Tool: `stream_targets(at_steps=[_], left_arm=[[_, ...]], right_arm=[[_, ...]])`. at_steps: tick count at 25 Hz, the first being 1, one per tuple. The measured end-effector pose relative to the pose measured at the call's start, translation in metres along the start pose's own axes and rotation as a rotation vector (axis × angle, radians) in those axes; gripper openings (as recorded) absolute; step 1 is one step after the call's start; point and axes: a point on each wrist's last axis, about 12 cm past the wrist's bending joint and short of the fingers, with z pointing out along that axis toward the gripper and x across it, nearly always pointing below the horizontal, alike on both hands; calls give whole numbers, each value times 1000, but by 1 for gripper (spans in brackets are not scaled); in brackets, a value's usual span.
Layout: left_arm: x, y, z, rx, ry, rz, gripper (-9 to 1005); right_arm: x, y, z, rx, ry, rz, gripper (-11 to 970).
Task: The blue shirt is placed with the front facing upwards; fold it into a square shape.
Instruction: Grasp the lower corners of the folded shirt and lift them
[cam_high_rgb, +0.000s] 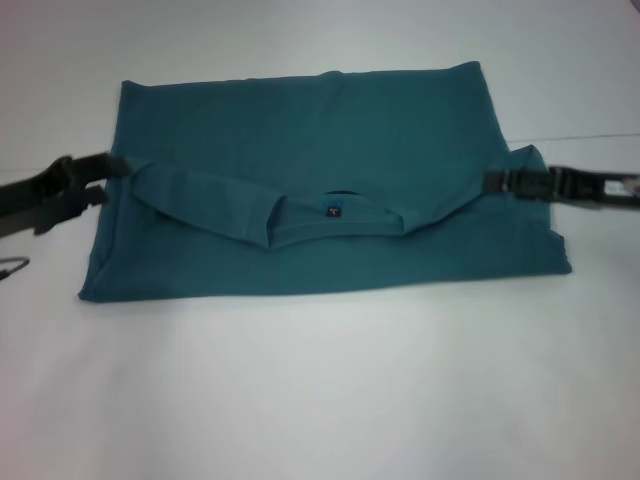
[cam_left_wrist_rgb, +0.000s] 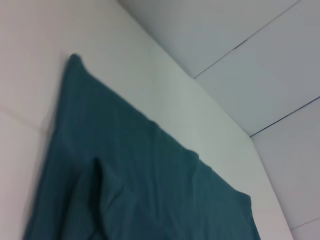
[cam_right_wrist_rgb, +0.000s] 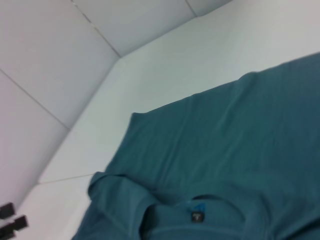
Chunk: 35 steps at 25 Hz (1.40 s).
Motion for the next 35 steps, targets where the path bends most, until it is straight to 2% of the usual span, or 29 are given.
stream_targets(at_steps=[6,10,14,16,24,35], left_arm=[[16,25,-14,-19,13,-103,585],[22,33,-18,-61,59,-74,585],[19,35,-20,-108,103,113,585],[17,37,-19,-138,99,162,585],[22,45,-6,-214,95,104,584],[30,42,9,-252,129,158,584]], right_arm=[[34,-14,-19,-52,3,64,799],[45,-16,-21,-76,27,64,798],[45,-16,-22,-73,32,44,798],[44,-17,-22,-71,31,38,798],[42,-17,-22,-65,24,36,798],[43,-18,-23,-61,22,40,798]])
